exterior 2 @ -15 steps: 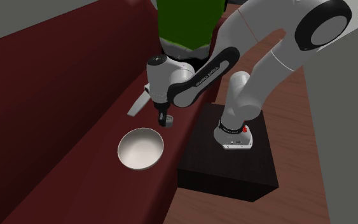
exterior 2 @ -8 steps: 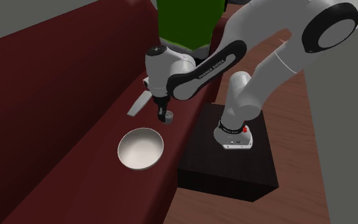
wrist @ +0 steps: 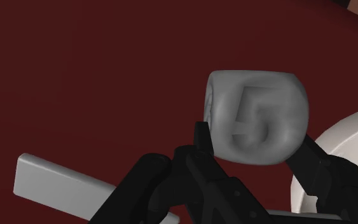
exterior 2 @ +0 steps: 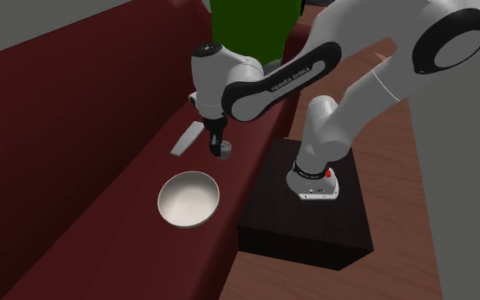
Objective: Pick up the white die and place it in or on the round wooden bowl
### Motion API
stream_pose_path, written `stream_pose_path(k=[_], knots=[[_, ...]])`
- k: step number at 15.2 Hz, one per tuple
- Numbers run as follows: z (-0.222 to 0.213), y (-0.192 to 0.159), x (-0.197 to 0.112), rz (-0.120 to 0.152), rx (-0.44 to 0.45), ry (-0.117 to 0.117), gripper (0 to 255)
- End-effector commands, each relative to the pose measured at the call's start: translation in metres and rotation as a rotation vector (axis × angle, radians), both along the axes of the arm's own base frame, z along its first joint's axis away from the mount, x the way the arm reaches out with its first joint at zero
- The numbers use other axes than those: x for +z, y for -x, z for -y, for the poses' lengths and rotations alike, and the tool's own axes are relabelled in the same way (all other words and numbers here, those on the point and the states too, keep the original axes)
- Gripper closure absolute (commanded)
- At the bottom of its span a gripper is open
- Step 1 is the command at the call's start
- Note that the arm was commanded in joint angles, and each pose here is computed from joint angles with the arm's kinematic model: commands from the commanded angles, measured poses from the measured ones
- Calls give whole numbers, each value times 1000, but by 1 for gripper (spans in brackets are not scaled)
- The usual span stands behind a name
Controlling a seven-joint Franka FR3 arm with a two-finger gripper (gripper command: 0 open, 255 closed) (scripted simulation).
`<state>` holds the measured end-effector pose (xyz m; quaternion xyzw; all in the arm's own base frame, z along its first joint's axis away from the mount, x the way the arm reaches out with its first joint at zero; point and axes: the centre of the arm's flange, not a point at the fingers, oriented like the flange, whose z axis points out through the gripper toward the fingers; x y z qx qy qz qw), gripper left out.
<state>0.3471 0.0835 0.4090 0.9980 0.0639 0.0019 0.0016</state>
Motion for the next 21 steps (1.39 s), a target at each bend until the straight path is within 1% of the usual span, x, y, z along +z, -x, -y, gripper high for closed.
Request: stream_pose_path(k=[1,9,21], knots=[[0,1,11,-1,0,0,255],[0,1,52,-1,0,0,255],[-150,-51,63,-1,0,0,255]])
